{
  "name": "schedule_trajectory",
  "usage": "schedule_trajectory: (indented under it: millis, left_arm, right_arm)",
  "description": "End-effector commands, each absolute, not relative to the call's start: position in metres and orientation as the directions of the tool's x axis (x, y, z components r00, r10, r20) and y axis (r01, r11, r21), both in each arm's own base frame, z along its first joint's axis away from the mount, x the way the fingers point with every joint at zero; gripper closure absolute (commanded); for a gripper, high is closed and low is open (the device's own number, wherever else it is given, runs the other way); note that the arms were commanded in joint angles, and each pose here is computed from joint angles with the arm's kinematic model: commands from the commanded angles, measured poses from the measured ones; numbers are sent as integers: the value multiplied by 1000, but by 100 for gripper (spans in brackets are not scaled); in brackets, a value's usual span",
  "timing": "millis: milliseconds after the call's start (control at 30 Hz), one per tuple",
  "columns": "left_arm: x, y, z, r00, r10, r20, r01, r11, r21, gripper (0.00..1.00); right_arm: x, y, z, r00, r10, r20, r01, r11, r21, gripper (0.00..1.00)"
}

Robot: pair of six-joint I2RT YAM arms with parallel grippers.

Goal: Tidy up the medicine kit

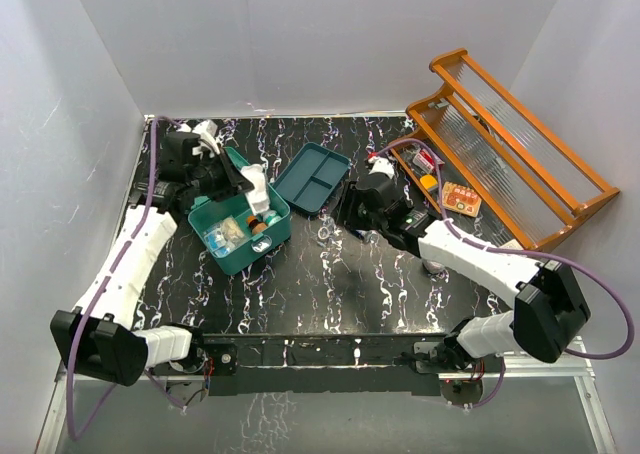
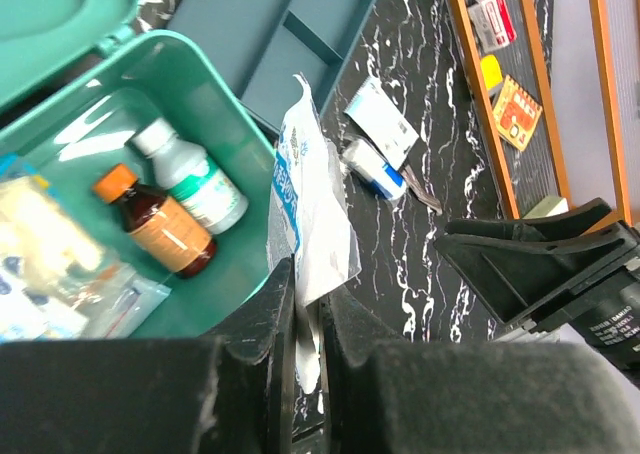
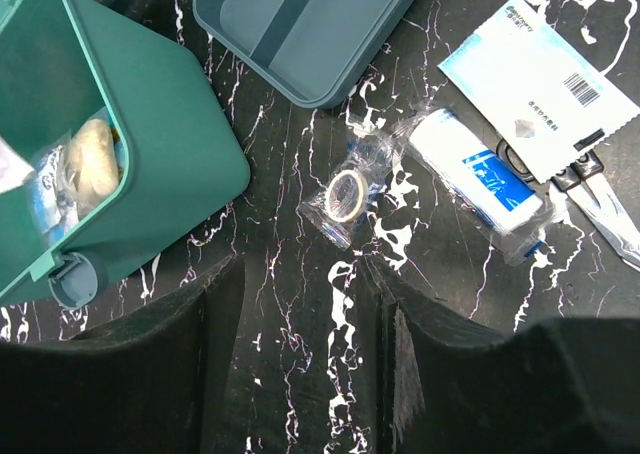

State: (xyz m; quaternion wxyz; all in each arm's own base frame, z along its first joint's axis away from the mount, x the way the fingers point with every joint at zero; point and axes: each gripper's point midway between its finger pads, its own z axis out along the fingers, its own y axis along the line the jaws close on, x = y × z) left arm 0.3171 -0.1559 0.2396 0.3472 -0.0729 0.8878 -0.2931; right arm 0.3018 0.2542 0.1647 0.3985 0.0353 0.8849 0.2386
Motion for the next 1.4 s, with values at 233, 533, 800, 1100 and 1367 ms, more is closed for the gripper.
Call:
schedule_trajectory:
  millis: [233,533,800,1100,1367]
  left_arm:
    - [297,-111,254,-722,-425,-546,-39,813,-581,100]
    - [300,-101,207,-772,-486,-410,-162,774,-612,100]
    - [301,-79,165,-785,-481,-389,-238,816,-527,100]
    - [294,-62,136,-777,-517,-359,-339,825,-453,99]
    - [292,-62,122,-784,-522,-337,-353,821,-449,98]
  right_arm:
    - [320,267,166,-677,241,-695,-149,880,451,54]
    - [326,275,136,-738,194,-647,-142,892,429,55]
    - [330,284,124,-760,178,-625,-149,889,434,56]
    - [328,282,122,-760,180,-625,-147,889,435,57]
    - [327,281,122,-758,177,-627,-151,888,433,57]
